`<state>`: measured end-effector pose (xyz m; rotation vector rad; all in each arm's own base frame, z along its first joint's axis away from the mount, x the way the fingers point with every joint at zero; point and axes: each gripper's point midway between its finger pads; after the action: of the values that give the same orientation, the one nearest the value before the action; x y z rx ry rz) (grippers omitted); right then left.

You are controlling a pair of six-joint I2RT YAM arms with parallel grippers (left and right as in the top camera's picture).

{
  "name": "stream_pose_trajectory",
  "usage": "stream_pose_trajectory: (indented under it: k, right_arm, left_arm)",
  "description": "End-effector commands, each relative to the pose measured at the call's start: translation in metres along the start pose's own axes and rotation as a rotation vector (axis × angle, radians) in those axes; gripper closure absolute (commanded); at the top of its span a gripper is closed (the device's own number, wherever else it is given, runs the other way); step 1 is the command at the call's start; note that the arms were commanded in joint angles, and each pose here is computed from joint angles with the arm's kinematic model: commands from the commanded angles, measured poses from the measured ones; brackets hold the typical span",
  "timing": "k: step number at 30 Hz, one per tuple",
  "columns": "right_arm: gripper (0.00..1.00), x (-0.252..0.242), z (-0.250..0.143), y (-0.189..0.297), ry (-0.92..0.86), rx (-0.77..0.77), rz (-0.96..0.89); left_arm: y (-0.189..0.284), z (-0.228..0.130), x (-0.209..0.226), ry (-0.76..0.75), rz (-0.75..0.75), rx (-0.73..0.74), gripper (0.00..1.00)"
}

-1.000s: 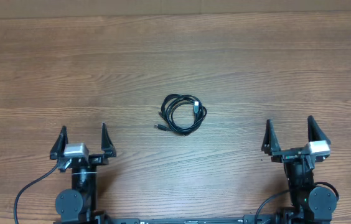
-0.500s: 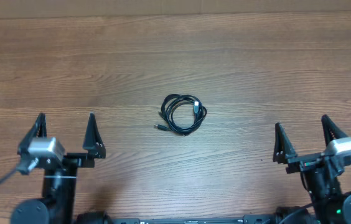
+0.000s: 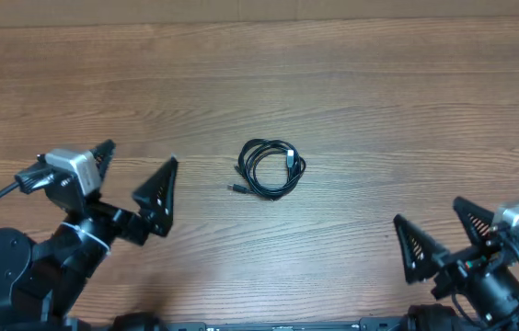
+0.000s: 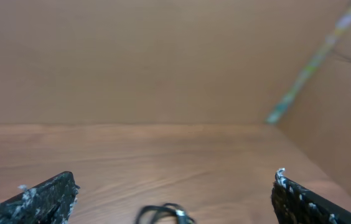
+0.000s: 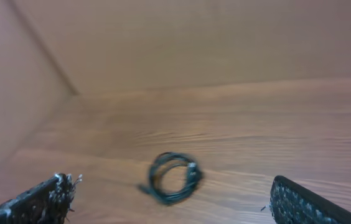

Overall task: Untangle cables
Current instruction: 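Raise both arms and move them toward the coiled black cable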

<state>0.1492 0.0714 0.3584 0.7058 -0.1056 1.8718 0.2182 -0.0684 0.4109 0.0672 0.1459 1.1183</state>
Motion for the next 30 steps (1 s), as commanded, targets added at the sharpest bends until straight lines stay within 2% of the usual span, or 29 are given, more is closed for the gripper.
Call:
stream_pose_trajectory:
  k: [1,5,8,11,16,19,21,26,30]
  right_arm:
    - [0.0,0.028,-0.012,0.005,-0.022,0.076,0.152]
    - [0.0,0.041,-0.022,0.009,-0.032,0.13,0.232]
    - [0.0,0.044,-0.014,0.009,-0.008,0.096,0.244]
    - [0.0,0.05,-0.002,0.009,0.029,0.047,0.267]
    - [0.0,0.051,0.005,0.009,0.046,0.018,0.267]
    - [0.0,0.041,0.014,0.007,0.049,-0.029,0.204]
    - [0.0,0.03,0.02,0.005,0.044,-0.065,0.135]
    - [0.0,0.013,0.028,0.003,0.01,-0.107,0.042]
    - [0.0,-0.005,0.035,-0.01,-0.047,-0.105,-0.038]
  left_arm:
    - [0.006,0.003,-0.023,0.023,-0.119,0.003,0.01]
    - [0.008,-0.005,-0.04,0.048,-0.222,0.035,0.0]
    - [0.012,0.0,-0.054,0.033,-0.306,0.016,0.0]
    - [0.012,0.001,-0.055,0.027,-0.312,0.012,0.0]
    - [0.009,-0.006,-0.046,0.045,-0.26,0.039,0.0]
    - [0.01,-0.011,-0.048,0.13,-0.268,0.068,0.01]
    - [0.01,-0.014,-0.046,0.136,-0.259,0.08,0.01]
    - [-0.001,-0.031,0.001,0.153,0.0,0.119,0.01]
    - [-0.017,-0.051,0.011,0.251,0.005,0.188,0.0]
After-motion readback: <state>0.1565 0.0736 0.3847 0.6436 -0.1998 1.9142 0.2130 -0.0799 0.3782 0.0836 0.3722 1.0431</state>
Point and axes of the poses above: each gripper's point midway between its finger pads, its own y axis back along the fingers, its own x axis along the line the jaws close on, z = x × y, and after that the axes turned 14 degrees about -y, right-handed
